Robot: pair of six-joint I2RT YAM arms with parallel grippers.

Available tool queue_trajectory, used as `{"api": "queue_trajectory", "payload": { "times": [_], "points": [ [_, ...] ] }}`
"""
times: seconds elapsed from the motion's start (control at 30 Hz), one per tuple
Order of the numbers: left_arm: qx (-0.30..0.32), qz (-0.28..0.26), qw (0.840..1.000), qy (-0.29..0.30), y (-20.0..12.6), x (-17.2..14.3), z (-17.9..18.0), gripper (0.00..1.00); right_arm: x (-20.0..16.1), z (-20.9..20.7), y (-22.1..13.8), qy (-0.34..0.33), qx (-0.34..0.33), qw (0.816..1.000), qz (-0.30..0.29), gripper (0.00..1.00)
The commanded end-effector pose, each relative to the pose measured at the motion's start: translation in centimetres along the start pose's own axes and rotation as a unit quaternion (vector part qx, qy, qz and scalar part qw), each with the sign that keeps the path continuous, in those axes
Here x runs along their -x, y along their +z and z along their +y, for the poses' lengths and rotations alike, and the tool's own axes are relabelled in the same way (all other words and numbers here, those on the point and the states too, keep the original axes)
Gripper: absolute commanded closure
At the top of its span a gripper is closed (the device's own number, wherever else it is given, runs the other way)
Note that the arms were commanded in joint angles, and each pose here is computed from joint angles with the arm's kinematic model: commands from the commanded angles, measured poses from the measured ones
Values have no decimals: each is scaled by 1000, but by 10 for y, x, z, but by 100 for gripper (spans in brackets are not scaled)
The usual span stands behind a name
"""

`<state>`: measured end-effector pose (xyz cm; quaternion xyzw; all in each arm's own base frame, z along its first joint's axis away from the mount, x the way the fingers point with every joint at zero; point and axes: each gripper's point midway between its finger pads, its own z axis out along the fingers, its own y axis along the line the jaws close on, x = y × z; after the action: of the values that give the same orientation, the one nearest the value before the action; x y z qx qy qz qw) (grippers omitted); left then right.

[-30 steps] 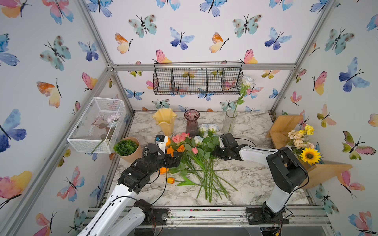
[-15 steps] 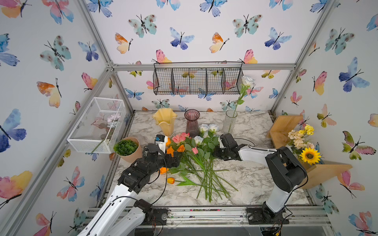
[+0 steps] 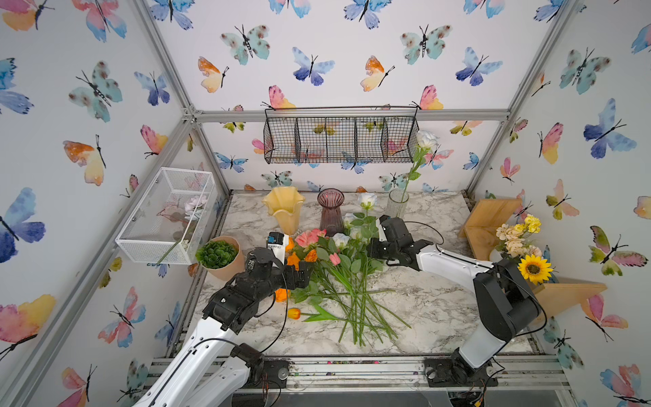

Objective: Arrange the flowers in different vases according to their colors
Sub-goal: Pick up the flower at the center of the board, then insert the flower into the vase.

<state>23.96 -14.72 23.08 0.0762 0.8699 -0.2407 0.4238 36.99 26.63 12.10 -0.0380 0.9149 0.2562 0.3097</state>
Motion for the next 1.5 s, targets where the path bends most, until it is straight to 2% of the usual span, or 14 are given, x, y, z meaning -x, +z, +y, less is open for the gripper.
{"api": "queue_trajectory", "payload": {
  "times": [0.0, 0.33, 0.67, 0.87, 1.17, 1.4, 1.47],
  "points": [
    [10, 2, 1000, 3, 0, -4, 4, 1, 44, 21, -26, -52, 12, 996, -78, 98],
    [10, -4, 1000, 3, -3, -2, 4, 1, 100, 56, -81, -133, 40, 973, -184, 98],
    [11, -9, 1000, 3, -5, -1, 4, 1, 160, 92, -155, -181, 54, 931, -314, 98],
    [13, -11, 1000, 2, -5, 0, 5, 1, 197, 112, -209, -212, 42, 895, -391, 98],
    [17, -14, 1000, 2, -6, 1, 6, 1, 251, 120, -282, -237, -20, 825, -513, 98],
    [18, -20, 1000, 2, -9, 3, 6, 1, 292, 100, -314, -206, -53, 792, -572, 98],
    [16, -23, 1000, 2, -10, 4, 6, 1, 301, 92, -315, -198, -64, 789, -578, 98]
  ]
}}
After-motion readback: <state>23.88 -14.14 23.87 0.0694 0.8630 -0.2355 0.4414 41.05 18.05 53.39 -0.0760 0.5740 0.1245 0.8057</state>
